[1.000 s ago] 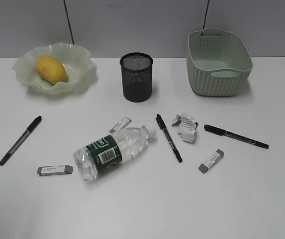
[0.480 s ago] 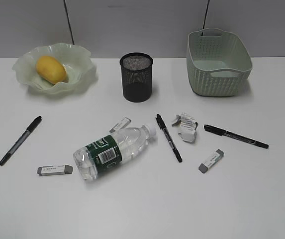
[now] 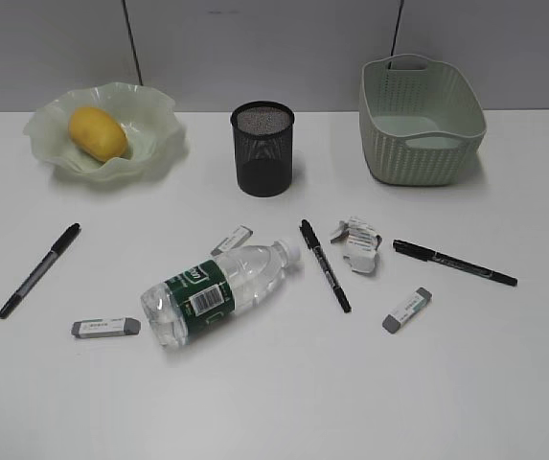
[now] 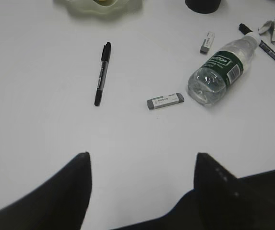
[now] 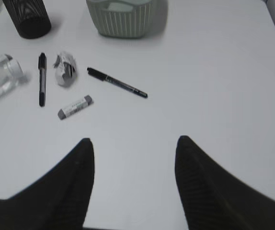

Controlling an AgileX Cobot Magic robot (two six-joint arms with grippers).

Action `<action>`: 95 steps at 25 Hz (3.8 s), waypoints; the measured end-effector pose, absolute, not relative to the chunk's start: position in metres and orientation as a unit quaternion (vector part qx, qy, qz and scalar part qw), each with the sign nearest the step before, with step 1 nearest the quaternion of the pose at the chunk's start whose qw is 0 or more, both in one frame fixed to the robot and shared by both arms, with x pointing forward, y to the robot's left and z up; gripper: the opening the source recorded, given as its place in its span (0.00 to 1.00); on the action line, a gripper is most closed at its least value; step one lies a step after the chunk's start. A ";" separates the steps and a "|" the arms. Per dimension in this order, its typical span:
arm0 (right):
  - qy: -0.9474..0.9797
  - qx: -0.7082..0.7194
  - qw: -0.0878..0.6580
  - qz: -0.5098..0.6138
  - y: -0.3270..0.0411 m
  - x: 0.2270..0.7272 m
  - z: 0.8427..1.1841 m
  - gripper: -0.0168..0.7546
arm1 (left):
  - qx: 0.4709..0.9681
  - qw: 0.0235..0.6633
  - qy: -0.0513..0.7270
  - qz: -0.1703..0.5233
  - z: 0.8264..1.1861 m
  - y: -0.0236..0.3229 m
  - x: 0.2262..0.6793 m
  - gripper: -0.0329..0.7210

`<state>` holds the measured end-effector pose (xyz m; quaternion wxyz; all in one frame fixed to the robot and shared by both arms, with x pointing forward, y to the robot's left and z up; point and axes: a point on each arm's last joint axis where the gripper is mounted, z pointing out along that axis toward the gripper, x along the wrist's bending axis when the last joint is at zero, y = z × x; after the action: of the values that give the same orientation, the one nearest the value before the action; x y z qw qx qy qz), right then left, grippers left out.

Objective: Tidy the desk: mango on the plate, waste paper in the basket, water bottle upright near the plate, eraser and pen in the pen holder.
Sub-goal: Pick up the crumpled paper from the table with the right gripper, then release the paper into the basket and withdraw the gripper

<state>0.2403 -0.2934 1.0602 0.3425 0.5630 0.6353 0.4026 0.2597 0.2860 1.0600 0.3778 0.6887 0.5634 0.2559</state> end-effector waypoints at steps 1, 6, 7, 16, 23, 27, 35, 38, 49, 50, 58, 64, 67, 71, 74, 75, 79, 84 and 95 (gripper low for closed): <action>0.631 0.560 0.348 0.409 -0.293 0.241 1.063 0.59 | 0.689 0.378 0.563 0.256 1.060 0.286 0.259 0.72; 0.613 0.549 0.370 0.431 -0.292 0.262 1.078 0.59 | 0.683 0.391 0.556 0.269 1.061 0.287 0.252 0.72; 0.606 0.546 0.377 0.439 -0.292 0.269 1.082 0.59 | 0.680 0.396 0.553 0.274 1.061 0.287 0.250 0.72; 0.613 0.577 0.337 0.421 -0.285 0.343 1.081 0.59 | 0.671 0.414 0.542 0.291 1.061 0.288 0.240 0.72; 0.675 0.604 0.245 0.345 -0.266 0.420 1.067 0.59 | 0.671 0.414 0.542 0.291 1.061 0.288 0.240 0.72; 0.723 0.580 0.198 0.319 -0.235 0.459 1.057 0.59 | 0.671 0.414 0.542 0.291 1.061 0.288 0.240 0.72; 0.787 0.542 0.125 0.268 -0.167 0.522 1.019 0.65 | 0.671 0.414 0.542 0.291 1.061 0.288 0.240 0.72; 0.792 0.549 0.107 0.246 -0.157 0.543 1.002 0.75 | 0.671 0.414 0.542 0.291 1.061 0.288 0.240 0.72; 0.804 0.562 0.065 0.184 -0.133 0.595 0.933 0.78 | 0.671 0.414 0.542 0.291 1.061 0.288 0.240 0.72; 0.804 0.563 0.063 0.179 -0.132 0.598 0.927 0.78 | 0.671 0.414 0.542 0.291 1.061 0.288 0.240 0.72; 0.809 0.564 0.052 0.156 -0.124 0.617 0.892 0.62 | 0.671 0.414 0.542 0.291 1.061 0.288 0.240 0.72; 0.810 0.563 0.051 0.154 -0.123 0.620 0.893 0.23 | 0.671 0.414 0.542 0.291 1.061 0.288 0.240 0.67; 0.814 0.561 0.043 0.145 -0.121 0.623 0.901 0.09 | 0.671 0.414 0.542 0.291 1.061 0.288 0.240 0.64; 0.819 0.555 0.036 0.138 -0.116 0.632 0.923 0.08 | 0.671 0.414 0.542 0.291 1.061 0.288 0.240 0.63; 0.824 0.547 0.041 0.139 -0.112 0.642 0.947 0.08 | 0.671 0.414 0.542 0.292 1.061 0.288 0.239 0.63; 0.826 0.544 0.044 0.139 -0.111 0.645 0.955 0.08 | 0.671 0.414 0.542 0.292 1.061 0.288 0.239 0.63; 0.826 0.532 0.086 0.166 -0.110 0.662 0.994 0.08 | 0.670 0.416 0.541 0.293 1.061 0.288 0.239 0.63; 0.800 0.543 0.144 0.209 -0.130 0.686 1.035 0.07 | 0.670 0.416 0.541 0.293 1.061 0.288 0.239 0.63; 0.708 0.618 0.225 0.256 -0.213 0.733 1.032 0.08 | 0.670 0.416 0.541 0.293 1.061 0.288 0.239 0.63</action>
<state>0.7325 -0.2132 1.0319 0.2249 0.6183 0.7083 0.2557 0.2386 0.2884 1.0610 0.4157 0.6698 0.5410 0.2932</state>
